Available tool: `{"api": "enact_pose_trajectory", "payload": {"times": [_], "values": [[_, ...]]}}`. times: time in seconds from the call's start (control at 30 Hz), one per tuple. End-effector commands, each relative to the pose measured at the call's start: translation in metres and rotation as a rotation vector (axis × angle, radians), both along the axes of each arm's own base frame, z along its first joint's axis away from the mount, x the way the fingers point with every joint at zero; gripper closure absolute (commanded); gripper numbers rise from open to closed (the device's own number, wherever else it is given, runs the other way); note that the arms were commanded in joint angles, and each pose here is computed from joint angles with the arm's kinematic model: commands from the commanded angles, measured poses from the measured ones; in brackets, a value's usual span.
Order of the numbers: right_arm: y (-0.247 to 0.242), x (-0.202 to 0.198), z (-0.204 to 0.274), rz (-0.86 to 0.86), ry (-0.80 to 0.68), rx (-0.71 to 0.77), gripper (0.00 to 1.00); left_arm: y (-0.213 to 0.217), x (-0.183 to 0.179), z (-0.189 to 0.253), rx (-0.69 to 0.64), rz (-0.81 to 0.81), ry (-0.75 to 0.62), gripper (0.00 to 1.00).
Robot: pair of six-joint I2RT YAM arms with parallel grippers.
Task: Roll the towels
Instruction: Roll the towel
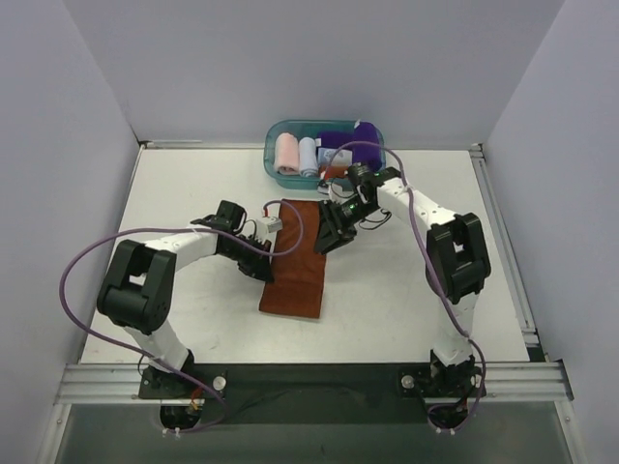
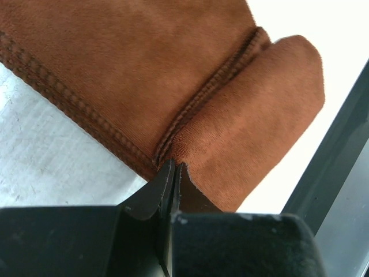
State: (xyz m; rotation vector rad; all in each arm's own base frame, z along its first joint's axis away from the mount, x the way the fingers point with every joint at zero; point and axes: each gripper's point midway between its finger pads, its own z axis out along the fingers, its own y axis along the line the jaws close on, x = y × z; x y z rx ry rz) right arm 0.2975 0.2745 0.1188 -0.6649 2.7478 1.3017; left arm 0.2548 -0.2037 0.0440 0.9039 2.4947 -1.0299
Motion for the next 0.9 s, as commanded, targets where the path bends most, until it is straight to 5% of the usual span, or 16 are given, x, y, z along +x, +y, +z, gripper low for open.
{"api": "enact_pose_trajectory", "payload": {"times": [0.0,0.37,0.43,0.47,0.5,0.57,0.67,0.8,0.87], "values": [[0.026,-0.039,0.017,0.032,0.147,0.109,0.65,-0.005,0.022,-0.006,-0.006,0.050,-0.011,1.00],[0.046,-0.082,-0.078,0.002,0.382,-0.009,0.69,-0.005,0.024,-0.013,-0.058,0.142,0.119,0.98],[0.037,-0.081,-0.094,-0.015,0.389,-0.069,0.70,-0.006,0.017,-0.011,-0.074,0.145,0.142,0.87],[0.032,-0.079,-0.098,0.003,0.358,-0.078,0.70,-0.007,0.013,-0.010,-0.084,0.145,0.156,0.67],[0.024,-0.076,-0.105,0.006,0.329,-0.126,0.70,-0.007,0.009,-0.004,-0.097,0.141,0.147,0.58],[0.015,-0.079,-0.108,0.072,0.293,-0.164,0.71,-0.001,0.016,0.020,-0.126,0.124,0.038,0.41],[0.009,-0.073,-0.110,0.125,0.234,-0.190,0.71,0.010,0.028,0.062,-0.146,0.051,-0.194,0.30],[0.006,-0.065,-0.107,0.196,0.183,-0.210,0.71,0.006,-0.005,0.074,-0.102,-0.210,-0.430,0.25],[0.005,-0.070,-0.104,0.218,0.203,-0.218,0.71,0.010,-0.022,0.060,0.022,-0.346,-0.552,0.25]]}}
